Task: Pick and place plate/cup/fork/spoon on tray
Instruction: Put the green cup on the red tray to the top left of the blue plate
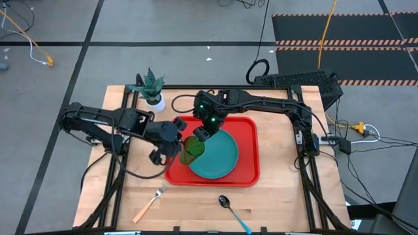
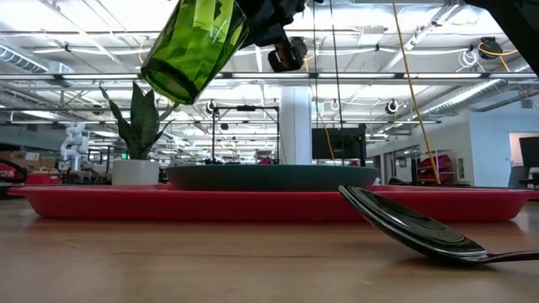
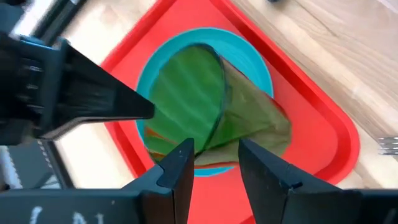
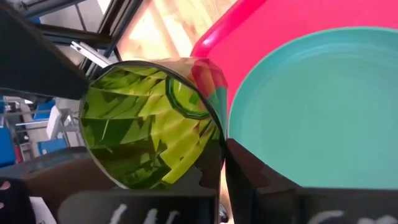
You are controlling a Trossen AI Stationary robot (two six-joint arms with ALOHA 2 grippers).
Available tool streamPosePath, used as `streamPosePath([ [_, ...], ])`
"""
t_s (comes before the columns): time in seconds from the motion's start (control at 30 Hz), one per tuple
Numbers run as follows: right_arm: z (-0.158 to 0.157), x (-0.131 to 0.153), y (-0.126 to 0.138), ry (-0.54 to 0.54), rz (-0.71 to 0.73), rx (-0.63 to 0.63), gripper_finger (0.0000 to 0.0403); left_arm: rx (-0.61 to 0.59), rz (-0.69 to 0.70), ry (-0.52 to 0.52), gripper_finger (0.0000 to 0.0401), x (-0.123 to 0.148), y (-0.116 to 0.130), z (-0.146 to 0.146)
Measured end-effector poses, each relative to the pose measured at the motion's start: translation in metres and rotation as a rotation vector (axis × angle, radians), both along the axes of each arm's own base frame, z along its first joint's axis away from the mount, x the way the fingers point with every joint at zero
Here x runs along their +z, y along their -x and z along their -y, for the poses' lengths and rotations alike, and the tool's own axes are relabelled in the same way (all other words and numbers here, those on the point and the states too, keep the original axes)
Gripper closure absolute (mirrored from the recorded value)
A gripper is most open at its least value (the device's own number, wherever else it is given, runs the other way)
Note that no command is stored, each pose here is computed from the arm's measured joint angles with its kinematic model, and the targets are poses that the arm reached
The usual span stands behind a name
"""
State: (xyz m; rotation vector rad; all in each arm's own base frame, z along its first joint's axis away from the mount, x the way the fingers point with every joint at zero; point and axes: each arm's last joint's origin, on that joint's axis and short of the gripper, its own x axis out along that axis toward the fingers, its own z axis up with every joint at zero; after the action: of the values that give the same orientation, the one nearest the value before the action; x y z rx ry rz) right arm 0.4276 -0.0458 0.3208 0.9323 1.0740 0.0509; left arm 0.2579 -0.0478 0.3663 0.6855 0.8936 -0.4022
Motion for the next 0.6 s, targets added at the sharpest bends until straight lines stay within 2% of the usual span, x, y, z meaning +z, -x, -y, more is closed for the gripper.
streamPosePath([
  [0.2, -0.0002, 0.0014, -0.0015, -0.01, 0.032, 0.024, 0.0403, -0.006, 0.033, -0.01, 0.0272, 0.004, -0.0015, 0.0],
  [0.6, 0.0004, 0.001, -0.0019, 0.027, 0.038, 0.022, 0.0403, 0.001, 0.022, 0.054, 0.0272, 0.0044, -0.0008, 0.0013],
])
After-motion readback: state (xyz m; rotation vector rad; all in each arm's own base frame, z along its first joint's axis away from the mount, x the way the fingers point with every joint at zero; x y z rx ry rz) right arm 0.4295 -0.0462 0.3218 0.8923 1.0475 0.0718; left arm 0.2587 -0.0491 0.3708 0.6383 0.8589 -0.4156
